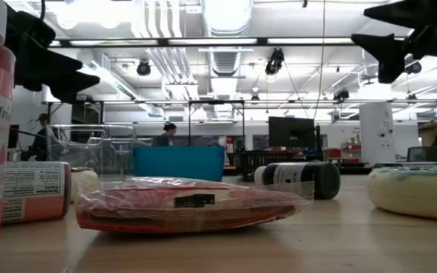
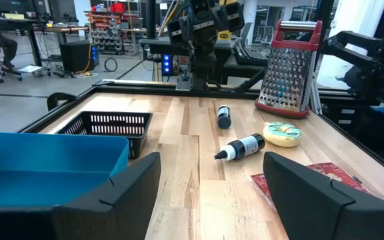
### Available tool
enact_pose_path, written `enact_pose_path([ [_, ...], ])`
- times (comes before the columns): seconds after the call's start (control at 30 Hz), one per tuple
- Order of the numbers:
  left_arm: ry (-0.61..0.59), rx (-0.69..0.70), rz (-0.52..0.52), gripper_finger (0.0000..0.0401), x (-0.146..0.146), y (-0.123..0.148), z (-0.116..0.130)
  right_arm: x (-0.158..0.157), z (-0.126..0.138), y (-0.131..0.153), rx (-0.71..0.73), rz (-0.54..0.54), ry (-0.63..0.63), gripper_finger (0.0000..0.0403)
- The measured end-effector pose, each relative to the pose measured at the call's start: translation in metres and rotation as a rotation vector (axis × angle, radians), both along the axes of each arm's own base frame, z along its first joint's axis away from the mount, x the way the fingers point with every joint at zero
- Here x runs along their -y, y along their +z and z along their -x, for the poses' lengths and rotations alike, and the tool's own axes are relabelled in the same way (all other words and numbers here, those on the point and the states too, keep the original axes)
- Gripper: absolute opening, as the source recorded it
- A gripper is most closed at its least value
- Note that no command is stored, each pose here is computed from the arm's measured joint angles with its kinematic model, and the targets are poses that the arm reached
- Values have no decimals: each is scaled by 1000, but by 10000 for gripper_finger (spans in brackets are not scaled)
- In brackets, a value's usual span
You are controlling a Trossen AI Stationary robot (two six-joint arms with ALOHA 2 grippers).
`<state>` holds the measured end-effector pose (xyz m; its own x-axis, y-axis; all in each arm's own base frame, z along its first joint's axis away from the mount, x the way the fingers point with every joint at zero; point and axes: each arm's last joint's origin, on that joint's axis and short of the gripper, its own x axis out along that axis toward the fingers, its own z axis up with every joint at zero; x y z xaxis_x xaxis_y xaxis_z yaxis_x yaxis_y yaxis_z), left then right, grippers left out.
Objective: Pick & Place Food Item
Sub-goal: Put the middle black food coloring into the black bin
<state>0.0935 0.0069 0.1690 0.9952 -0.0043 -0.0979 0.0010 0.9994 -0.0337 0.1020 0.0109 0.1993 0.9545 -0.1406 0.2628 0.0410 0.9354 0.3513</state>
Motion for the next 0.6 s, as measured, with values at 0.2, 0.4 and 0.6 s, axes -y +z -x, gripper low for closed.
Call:
enact_pose_path([
  [0.2,0,0,0,273,0,0,0,-2,-9,25,-25,-5,2,214],
  [0.4,0,0,0,273,0,0,0,-7,-35,55,-179,15,1,214],
  [0.6,0,0,0,273,0,0,0,-14,-72,87,-314,-46,2,214],
])
